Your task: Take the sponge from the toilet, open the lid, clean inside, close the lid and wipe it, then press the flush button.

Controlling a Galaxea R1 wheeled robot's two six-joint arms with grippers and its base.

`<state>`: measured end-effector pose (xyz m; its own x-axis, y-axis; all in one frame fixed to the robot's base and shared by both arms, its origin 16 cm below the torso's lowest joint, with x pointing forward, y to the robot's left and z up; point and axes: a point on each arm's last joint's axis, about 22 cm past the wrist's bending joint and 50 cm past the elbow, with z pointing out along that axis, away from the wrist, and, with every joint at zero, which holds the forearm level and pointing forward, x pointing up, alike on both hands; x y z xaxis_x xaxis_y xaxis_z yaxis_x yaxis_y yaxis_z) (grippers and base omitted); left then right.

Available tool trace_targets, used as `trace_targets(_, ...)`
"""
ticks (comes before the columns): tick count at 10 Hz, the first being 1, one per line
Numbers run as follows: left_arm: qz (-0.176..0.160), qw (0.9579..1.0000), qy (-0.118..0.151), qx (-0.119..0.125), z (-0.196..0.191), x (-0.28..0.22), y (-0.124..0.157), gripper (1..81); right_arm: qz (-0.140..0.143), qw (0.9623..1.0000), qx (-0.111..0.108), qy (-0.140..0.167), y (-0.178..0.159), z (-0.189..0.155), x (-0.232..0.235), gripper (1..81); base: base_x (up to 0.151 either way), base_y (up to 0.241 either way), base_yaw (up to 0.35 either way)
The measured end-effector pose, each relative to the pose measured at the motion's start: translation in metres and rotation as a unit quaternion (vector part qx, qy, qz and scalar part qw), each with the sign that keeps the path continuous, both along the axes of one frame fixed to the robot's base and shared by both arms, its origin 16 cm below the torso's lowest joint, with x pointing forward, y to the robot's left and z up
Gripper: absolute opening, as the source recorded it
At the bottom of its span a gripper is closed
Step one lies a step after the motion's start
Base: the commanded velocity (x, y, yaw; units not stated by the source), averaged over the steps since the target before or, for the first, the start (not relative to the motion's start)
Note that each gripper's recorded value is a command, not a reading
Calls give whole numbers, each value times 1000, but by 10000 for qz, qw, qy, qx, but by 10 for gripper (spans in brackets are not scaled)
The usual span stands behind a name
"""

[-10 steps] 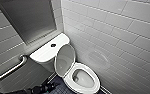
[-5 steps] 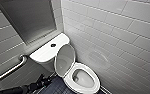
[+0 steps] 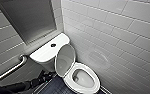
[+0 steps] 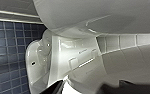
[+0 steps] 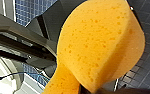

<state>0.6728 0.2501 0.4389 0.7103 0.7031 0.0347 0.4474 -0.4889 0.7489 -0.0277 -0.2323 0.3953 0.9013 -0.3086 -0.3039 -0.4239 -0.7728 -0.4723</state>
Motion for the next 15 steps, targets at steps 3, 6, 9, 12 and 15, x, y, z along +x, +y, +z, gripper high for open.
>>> trace_targets(3,-20,9997,-219,-96,16,26,-17,811,-3,10000,-3,-5,0,0,0,10,0,0,0)
trace_targets(6,-619,9976,-7,-307,11,2,-67,811,-2,10000,4,-3,1,0,0,10,0,0,0)
trace_targets(9,-2018,9779,95,-535,12,-68,-147,811,-42,10000,-7,14,0,-1,1,10,0,0,0)
trace_targets(12,-3086,9512,-47,60,-16,-135,-126,811,-39,10000,-52,-9,-3,-3,1,10,0,0,0)
trace_targets(15,-3815,9229,445,280,-62,-271,-102,811,-34,10000,-89,-23,-5,-5,1,10,0,0,0)
